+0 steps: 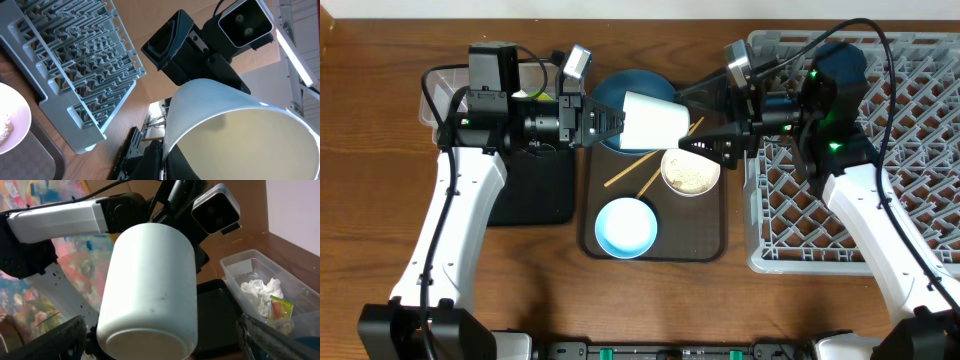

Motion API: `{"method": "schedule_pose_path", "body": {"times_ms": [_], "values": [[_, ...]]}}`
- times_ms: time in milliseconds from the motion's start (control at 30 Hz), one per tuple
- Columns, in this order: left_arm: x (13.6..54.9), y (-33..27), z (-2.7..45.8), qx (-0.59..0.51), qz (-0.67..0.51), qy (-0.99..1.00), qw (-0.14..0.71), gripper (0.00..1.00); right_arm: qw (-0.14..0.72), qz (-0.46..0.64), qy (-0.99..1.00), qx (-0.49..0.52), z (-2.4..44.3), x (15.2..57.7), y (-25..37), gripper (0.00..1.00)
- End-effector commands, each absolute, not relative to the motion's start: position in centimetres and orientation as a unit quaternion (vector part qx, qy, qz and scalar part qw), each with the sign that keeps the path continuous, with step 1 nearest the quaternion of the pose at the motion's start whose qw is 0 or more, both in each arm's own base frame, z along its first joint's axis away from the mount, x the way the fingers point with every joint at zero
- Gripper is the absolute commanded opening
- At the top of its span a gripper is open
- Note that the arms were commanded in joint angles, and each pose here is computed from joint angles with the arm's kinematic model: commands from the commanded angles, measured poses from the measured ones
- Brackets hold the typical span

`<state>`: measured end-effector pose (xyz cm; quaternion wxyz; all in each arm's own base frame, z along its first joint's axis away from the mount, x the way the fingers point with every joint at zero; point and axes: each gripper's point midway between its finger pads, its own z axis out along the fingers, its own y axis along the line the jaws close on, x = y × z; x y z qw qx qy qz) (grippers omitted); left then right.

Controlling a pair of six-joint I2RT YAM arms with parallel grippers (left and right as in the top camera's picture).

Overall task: Sort waste into correct bins and load items into the dishwasher rack
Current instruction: 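Lift the white cup and hand it to the right gripper, then carry the white cup with the right gripper and place it in the rack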

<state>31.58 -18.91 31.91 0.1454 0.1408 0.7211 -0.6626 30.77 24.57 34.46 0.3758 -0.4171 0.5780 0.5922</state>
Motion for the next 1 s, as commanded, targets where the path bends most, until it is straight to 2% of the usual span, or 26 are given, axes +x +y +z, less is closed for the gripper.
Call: {"method": "schedule_pose_path", "body": {"times_ms": [0,367,467,600,900,967], "values": [[31.5,-19.0,32.2,0.147,-0.665,0.717,0.148,0.06,0.351,0.607,0.570,-0.428,34.3,29.5,25.8,0.93],[31.5,-19.0,32.2,0.146,-0.665,0.717,0.147,0.06,0.340,0.613,0.571,-0.428,33.5,29.5,26.5,0.86],[31.5,-19.0,32.2,0.146,-0.665,0.718,0.147,0.06,0.342,0.611,0.572,-0.427,33.5,29.6,26.5,0.81],[31.6,-19.0,32.1,0.145,-0.663,0.720,0.149,0.07,0.346,0.608,0.574,-0.425,33.6,29.9,26.5,0.64],[31.7,-18.9,32.0,0.143,-0.660,0.722,0.150,0.23,0.362,0.604,0.590,-0.395,34.2,31.6,24.4,0.57],[31.7,-18.9,32.0,0.143,-0.660,0.722,0.150,0.26,0.366,0.601,0.603,-0.375,34.2,32.6,23.1,0.51]]}}
